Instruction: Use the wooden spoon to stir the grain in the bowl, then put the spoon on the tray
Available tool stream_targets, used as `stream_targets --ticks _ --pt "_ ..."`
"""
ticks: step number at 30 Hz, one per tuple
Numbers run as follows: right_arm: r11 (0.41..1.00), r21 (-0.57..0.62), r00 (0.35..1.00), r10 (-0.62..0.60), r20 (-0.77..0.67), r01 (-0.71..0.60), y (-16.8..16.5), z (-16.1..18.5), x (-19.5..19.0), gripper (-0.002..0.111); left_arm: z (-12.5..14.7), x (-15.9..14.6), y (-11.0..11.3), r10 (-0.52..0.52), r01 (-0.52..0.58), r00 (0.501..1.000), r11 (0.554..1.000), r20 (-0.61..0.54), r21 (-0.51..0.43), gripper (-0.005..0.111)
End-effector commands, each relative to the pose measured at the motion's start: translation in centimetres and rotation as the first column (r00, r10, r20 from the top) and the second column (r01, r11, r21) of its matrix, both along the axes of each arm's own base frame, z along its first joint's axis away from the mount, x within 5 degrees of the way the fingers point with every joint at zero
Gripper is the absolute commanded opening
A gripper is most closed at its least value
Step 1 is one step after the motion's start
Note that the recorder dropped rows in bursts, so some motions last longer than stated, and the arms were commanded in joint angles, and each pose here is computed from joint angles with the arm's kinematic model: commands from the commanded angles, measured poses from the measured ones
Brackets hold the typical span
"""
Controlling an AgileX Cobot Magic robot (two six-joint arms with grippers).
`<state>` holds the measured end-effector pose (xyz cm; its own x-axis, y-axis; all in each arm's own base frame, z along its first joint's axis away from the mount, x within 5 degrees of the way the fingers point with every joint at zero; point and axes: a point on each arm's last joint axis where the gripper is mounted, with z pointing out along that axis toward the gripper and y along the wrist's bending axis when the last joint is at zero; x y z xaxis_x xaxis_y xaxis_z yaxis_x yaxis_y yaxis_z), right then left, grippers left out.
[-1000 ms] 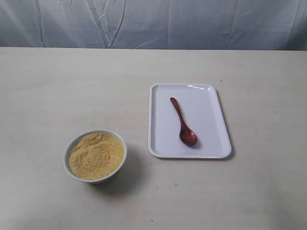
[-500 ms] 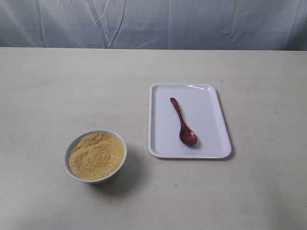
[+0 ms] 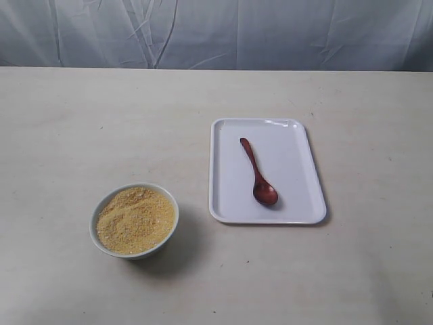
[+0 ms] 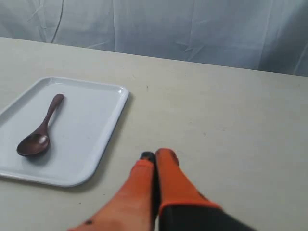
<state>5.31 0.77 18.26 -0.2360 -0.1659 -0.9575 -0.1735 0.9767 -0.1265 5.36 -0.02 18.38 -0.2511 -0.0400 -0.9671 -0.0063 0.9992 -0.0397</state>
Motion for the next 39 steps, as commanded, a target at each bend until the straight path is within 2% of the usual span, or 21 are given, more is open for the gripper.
stream_targets --ticks 1,6,13,23,39 --pt "1.000 -0.004 1.000 0.003 0.006 -0.003 0.01 -0.04 -0.02 0.000 -0.10 0.00 0.01 0.002 -0.002 1.000 1.000 0.005 -0.001 0.000" --pt "1.000 0.028 1.000 -0.005 -0.001 0.005 0.01 -0.06 -0.03 0.000 -0.10 0.00 0.01 0.002 -0.002 1.000 1.000 0.005 -0.001 0.000" --pt "0.981 0.189 0.999 -0.047 -0.027 0.051 0.01 -0.05 -0.02 0.000 -0.10 0.00 0.01 0.002 -0.002 1.000 1.000 0.005 -0.001 0.000" --pt "0.987 0.151 0.998 -0.052 -0.022 0.055 -0.13 -0.06 -0.01 0.000 -0.10 0.00 0.01 0.002 -0.002 1.000 1.000 0.005 -0.001 0.000" --pt "0.984 0.170 0.998 -0.050 -0.024 0.053 -0.07 -0.05 -0.01 0.000 -0.10 0.00 0.01 0.002 -0.002 1.000 1.000 0.005 -0.001 0.000"
